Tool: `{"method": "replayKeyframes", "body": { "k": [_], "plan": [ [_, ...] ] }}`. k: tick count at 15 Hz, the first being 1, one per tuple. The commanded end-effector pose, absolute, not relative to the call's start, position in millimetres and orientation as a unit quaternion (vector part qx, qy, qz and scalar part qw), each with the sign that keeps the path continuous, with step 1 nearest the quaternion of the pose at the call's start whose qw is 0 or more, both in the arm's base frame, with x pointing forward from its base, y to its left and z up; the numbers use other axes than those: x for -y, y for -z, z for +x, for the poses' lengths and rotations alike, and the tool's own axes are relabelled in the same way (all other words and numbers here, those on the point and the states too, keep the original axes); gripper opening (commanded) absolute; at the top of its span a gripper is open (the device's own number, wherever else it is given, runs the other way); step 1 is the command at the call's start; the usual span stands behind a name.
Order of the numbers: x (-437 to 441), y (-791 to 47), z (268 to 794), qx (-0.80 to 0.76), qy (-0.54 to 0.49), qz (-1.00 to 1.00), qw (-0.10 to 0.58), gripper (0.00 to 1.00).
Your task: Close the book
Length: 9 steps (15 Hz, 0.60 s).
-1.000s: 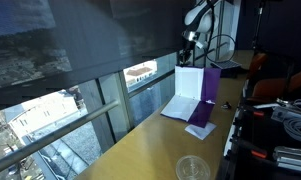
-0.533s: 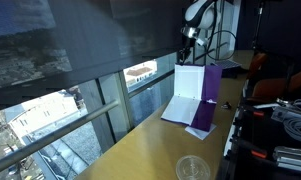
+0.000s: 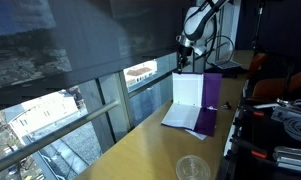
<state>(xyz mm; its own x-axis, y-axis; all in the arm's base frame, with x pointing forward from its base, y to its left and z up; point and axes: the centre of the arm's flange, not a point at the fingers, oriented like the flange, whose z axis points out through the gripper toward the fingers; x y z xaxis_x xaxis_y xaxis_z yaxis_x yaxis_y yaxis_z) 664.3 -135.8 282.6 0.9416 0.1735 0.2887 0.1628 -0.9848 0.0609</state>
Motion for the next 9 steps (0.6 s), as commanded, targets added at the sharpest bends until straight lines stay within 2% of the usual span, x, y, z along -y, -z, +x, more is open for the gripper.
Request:
{"method": "replayKeyframes", "body": {
  "k": [1,9],
  "plan": [
    [104,-277,650,-0.101,-0.15,0.983,0.041,0.0],
    [49,-260,648,-0.127,-0.148,0.979,0.051,0.0]
  ]
}}
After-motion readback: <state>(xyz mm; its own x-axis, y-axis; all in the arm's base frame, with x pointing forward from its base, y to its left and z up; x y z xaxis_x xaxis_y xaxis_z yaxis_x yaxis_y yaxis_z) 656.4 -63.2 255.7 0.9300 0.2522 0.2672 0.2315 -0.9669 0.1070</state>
